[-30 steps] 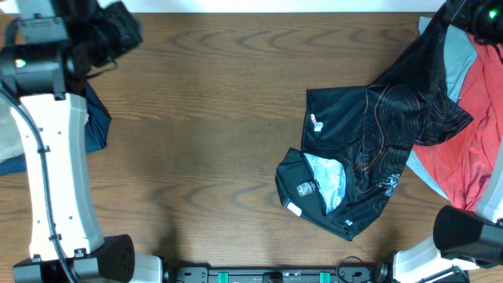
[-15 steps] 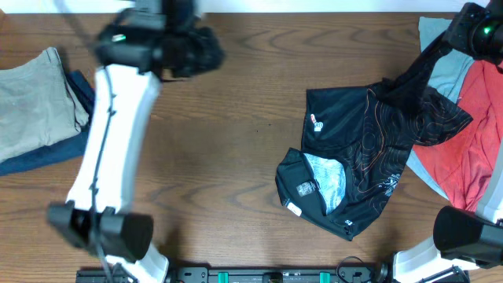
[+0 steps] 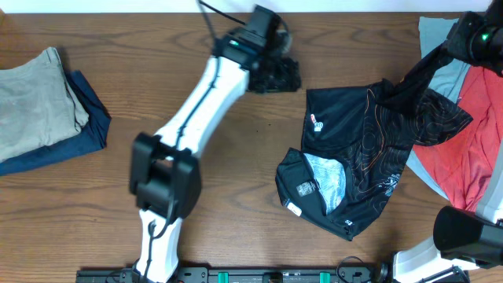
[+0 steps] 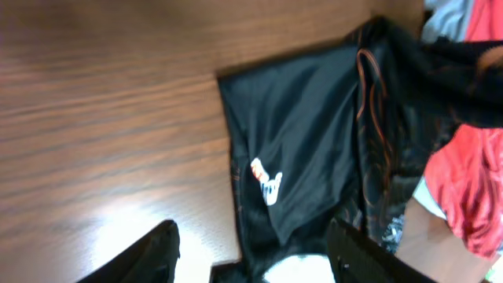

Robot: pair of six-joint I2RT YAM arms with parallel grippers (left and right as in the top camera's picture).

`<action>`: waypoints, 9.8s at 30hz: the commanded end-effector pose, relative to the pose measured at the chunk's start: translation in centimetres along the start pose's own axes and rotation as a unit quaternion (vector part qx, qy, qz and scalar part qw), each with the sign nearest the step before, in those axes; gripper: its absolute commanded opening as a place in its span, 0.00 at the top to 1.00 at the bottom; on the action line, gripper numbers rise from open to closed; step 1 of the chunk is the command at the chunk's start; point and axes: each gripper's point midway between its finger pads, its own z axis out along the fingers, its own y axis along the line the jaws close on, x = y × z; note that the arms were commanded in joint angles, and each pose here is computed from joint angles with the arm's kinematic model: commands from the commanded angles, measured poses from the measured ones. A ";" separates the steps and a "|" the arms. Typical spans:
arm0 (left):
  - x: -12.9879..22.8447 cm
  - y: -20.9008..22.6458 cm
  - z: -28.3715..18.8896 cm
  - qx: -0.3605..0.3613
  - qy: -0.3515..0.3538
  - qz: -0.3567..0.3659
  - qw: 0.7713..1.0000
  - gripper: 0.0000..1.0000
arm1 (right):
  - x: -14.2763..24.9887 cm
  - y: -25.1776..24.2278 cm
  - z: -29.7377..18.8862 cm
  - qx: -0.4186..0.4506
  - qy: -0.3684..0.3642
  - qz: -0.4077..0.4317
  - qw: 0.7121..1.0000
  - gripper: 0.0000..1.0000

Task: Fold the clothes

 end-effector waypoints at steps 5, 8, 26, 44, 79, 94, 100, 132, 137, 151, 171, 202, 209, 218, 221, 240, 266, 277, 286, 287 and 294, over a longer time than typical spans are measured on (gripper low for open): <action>1.2 0.2 7.2 0.009 0.022 0.020 1.000 0.29 | 1.3 0.3 -1.0 0.003 0.018 -0.008 1.000 0.99; 1.0 0.4 9.3 0.014 0.015 0.028 0.999 0.29 | 1.7 0.3 -1.0 0.005 0.026 -0.007 1.000 0.99; 2.5 -0.2 16.5 0.022 0.006 0.053 0.998 0.36 | 3.4 -0.1 -1.2 0.012 0.059 -0.002 0.998 0.99; -5.7 -3.6 -2.7 0.047 -0.128 0.050 0.989 0.94 | 3.2 -1.2 -2.4 0.046 0.042 -0.005 0.998 0.99; 8.5 0.5 -50.8 -0.085 -0.505 -0.019 0.858 0.94 | 0.8 2.0 -25.7 -0.022 -0.281 -0.049 0.958 0.99; -5.2 13.1 -39.8 -0.102 -0.396 -0.078 0.909 0.94 | -3.7 5.5 -5.5 -0.080 -0.089 -0.066 0.991 0.99; -12.8 16.8 -38.2 -0.089 -0.461 -0.052 0.881 0.94 | -9.4 9.0 1.0 -0.118 -0.155 -0.068 0.978 0.99; 7.1 16.6 -25.0 -0.048 0.001 -0.180 0.982 0.94 | 9.0 -1.7 6.6 0.049 0.217 -0.019 0.975 0.99; 14.1 19.0 -20.8 -0.124 0.141 -0.209 0.960 0.94 | 15.8 -4.7 7.9 0.099 0.336 -0.017 0.936 0.99; 27.9 22.1 -16.8 -0.203 0.265 -0.305 0.892 0.94 | 26.9 -9.7 8.1 0.189 0.474 0.008 0.860 0.99; 15.8 26.8 -18.1 -0.216 -0.078 -0.314 0.921 0.94 | 17.1 -4.0 16.5 0.015 0.211 0.011 0.977 0.99; 19.9 29.8 -13.4 -0.236 0.016 -0.380 0.894 0.18 | 21.5 -7.3 21.1 0.078 0.203 -0.037 0.975 0.31; 21.3 31.7 -12.4 -0.271 0.004 -0.373 0.888 0.18 | 24.0 -8.2 22.4 0.077 0.199 -0.037 0.976 0.37; 23.4 32.2 -10.8 -0.271 0.011 -0.375 0.887 0.70 | 26.1 -8.8 22.2 0.084 0.225 -0.035 0.970 0.92; 24.1 32.0 -10.6 -0.272 0.021 -0.378 0.885 0.94 | 26.7 -9.5 21.7 0.103 0.238 -0.033 0.965 0.99; 28.9 30.9 -15.4 -0.361 0.110 -0.391 0.840 0.92 | 30.6 -13.3 15.2 0.210 0.355 -0.037 0.910 0.90; 21.2 26.9 -19.7 -0.281 -0.055 -0.351 0.892 0.48 | 18.7 -10.2 18.8 0.121 0.136 -0.023 0.983 0.75; 21.0 26.9 -19.7 -0.280 -0.059 -0.350 0.892 0.48 | 20.9 -14.7 22.8 0.152 0.170 0.012 0.974 0.86; 21.0 26.9 -19.7 -0.280 -0.059 -0.350 0.892 0.48 | 24.2 -22.2 23.7 0.238 0.213 0.071 0.945 0.87; 21.0 26.9 -19.7 -0.280 -0.059 -0.350 0.892 0.48 | 24.1 -23.3 23.3 0.255 0.208 0.087 0.940 0.87; 20.5 27.1 -19.7 -0.280 -0.070 -0.346 0.893 0.47 | 20.7 -25.8 20.5 0.213 0.151 0.196 0.945 0.61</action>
